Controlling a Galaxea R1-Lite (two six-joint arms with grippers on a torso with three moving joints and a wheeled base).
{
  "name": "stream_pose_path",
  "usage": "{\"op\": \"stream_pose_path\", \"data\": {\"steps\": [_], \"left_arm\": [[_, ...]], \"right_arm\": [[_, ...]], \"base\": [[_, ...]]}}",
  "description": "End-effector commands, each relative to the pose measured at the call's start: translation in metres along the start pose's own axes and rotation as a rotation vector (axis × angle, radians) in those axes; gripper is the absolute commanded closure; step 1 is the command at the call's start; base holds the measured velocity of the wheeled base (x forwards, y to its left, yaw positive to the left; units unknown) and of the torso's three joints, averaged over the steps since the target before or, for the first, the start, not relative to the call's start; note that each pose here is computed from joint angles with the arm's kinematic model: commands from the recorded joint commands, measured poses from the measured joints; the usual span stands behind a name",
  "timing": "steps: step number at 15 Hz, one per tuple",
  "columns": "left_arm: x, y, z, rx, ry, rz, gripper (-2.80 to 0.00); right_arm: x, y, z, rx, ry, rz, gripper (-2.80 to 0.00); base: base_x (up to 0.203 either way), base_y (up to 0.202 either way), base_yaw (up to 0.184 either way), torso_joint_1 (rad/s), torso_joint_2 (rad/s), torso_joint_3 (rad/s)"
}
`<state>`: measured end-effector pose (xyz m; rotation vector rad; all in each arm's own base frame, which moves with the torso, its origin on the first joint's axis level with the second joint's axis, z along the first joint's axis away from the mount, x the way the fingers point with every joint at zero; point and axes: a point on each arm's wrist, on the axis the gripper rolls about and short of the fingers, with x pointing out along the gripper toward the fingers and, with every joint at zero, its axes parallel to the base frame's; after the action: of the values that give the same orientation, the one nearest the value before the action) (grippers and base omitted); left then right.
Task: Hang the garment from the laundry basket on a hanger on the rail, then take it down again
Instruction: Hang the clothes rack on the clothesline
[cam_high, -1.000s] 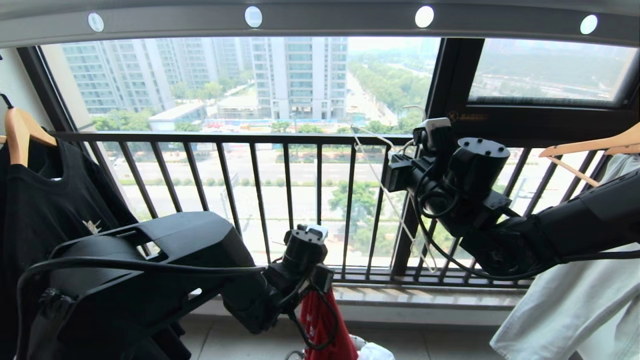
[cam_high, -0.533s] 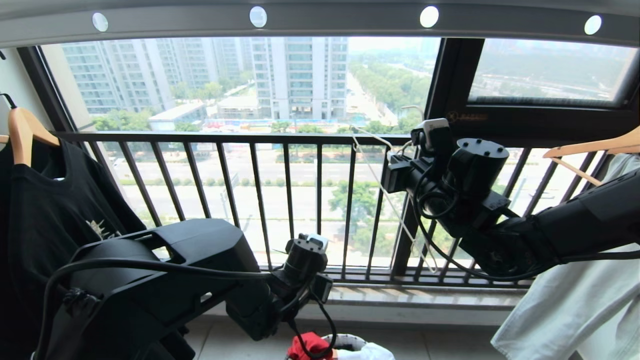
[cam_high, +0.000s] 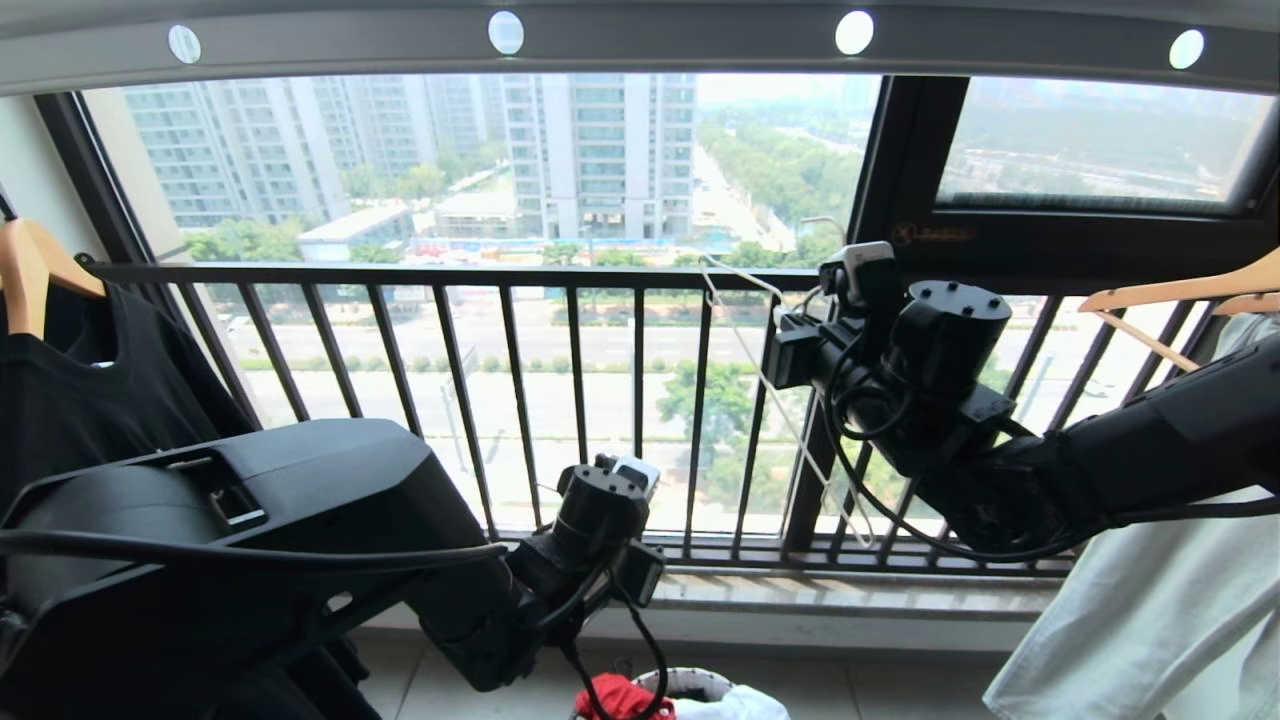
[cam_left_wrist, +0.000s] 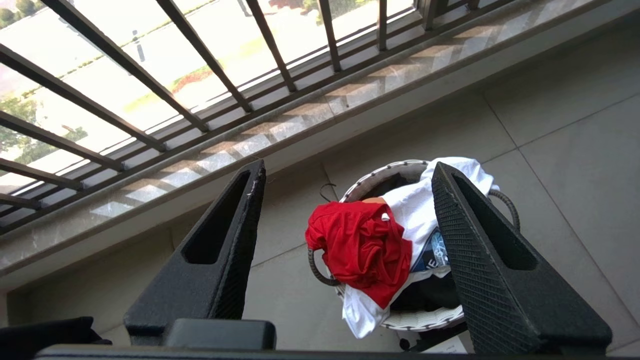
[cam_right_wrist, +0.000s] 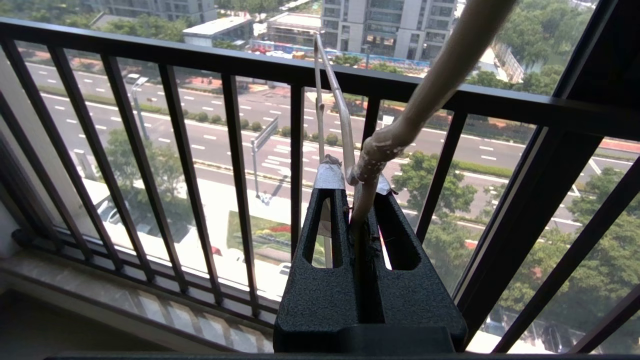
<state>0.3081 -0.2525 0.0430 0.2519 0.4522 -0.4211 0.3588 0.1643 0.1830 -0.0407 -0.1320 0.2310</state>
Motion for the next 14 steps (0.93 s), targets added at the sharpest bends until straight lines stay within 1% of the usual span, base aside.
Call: {"op": "stream_pose_path", "data": {"steps": [1,3,5,7,8,10,11,13,14], "left_arm": [[-0.013,0.003,0.013,-0.002,-0.031,0.001,0.0],[-0.034,0.007,0.028,0.013,-0.044,-0.007,0.0],[-0.058,0.013,0.047,0.006,-0.081,-0.01,0.0],[-0.08,0.023,0.063,-0.006,-0.106,-0.004,0.0],[-0.089,0.028,0.069,-0.012,-0.112,0.0,0.0],[-0.101,0.035,0.079,-0.032,-0.146,-0.014,0.0],[-0.107,0.037,0.084,-0.042,-0.165,-0.014,0.0],[-0.11,0.051,0.091,-0.067,-0.189,0.018,0.0],[-0.113,0.053,0.095,-0.075,-0.206,0.022,0.0]], "right_arm": [[0.001,0.001,-0.005,-0.002,0.007,0.001,0.0],[0.002,0.002,-0.011,-0.004,0.019,0.001,0.0],[-0.002,0.001,-0.014,-0.009,0.034,0.004,0.0],[-0.008,0.002,-0.017,-0.056,0.055,0.016,0.0],[-0.01,0.006,-0.019,-0.066,0.061,0.026,0.0],[-0.015,0.007,-0.02,-0.065,0.057,0.022,0.0],[-0.021,0.006,-0.013,-0.062,0.035,0.014,0.0],[-0.037,0.009,-0.004,-0.06,0.025,0.019,0.0],[-0.045,0.01,-0.007,-0.064,0.046,0.019,0.0]], "base": [[0.0,0.0,0.0,0.0,0.0,0.0],[0.0,0.0,0.0,0.0,0.0,0.0],[0.0,0.0,0.0,0.0,0.0,0.0],[0.0,0.0,0.0,0.0,0.0,0.0],[0.0,0.0,0.0,0.0,0.0,0.0],[0.0,0.0,0.0,0.0,0.0,0.0],[0.0,0.0,0.0,0.0,0.0,0.0],[0.0,0.0,0.0,0.0,0.0,0.0],[0.0,0.0,0.0,0.0,0.0,0.0]]}}
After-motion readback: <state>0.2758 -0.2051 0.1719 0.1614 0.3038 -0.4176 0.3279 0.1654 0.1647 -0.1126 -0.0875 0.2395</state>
